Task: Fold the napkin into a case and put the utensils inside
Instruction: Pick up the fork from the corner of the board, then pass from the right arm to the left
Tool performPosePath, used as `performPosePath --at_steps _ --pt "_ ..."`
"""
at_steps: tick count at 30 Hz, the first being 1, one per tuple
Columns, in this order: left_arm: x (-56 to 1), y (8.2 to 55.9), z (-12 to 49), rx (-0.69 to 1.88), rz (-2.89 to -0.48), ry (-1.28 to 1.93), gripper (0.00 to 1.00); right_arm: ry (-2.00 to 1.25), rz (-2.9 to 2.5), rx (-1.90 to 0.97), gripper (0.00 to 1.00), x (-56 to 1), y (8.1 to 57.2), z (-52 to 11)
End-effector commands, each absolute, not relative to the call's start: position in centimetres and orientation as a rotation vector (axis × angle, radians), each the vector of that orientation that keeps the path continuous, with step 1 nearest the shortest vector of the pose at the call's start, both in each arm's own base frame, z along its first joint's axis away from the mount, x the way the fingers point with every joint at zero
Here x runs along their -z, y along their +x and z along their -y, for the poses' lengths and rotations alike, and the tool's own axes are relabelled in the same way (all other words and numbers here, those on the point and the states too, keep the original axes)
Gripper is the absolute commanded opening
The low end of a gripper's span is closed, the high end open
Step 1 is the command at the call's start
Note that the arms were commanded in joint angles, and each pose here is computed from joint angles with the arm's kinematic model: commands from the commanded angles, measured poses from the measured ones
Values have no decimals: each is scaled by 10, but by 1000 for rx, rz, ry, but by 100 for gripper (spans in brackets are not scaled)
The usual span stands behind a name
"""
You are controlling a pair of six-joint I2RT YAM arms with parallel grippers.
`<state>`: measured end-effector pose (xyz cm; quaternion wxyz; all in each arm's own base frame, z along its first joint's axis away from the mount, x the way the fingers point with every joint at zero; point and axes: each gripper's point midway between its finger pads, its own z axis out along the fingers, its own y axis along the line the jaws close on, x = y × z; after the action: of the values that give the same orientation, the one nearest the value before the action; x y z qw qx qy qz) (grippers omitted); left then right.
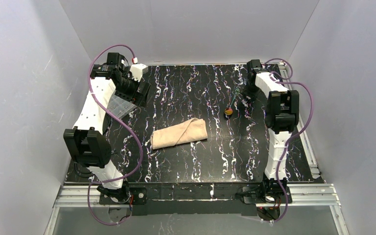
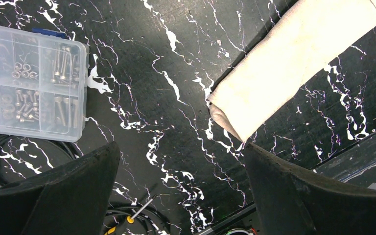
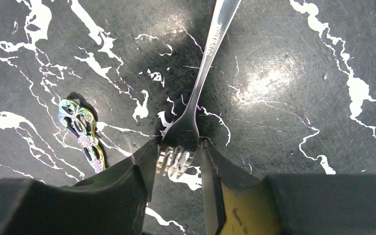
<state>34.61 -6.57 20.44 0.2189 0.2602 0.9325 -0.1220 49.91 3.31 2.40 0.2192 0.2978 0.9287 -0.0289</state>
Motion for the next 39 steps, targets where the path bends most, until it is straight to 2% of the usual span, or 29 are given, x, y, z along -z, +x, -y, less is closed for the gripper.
performPosePath --at_steps 1,10,13,19,23,28,31,36,39 --pt "-214 341 63 330 -2560 724 96 860 -2553 66 42 -27 495 -35" --pt "-216 338 63 330 -2554 729 96 811 -2563 10 9 -33 463 -48" --pt "-216 337 65 348 -2556 728 96 780 -2548 -2 1 -44 450 -49" --pt "-217 333 71 396 -2558 724 96 695 -2520 -1 1 -70 427 -47" --pt "-222 323 88 535 -2500 794 96 590 -2516 -56 1 -100 414 -58" --pt "-242 311 120 750 -2272 952 98 408 -2554 -263 1 -140 391 -96" --pt "-253 311 132 736 -2076 1120 98 218 -2627 -474 1 -161 360 -143" --pt "-239 316 143 375 -1651 1567 98 -38 -2654 -760 1 -196 306 -215" --pt "-245 331 153 86 -1306 1670 98 -118 -2651 -908 1 -213 280 -249"
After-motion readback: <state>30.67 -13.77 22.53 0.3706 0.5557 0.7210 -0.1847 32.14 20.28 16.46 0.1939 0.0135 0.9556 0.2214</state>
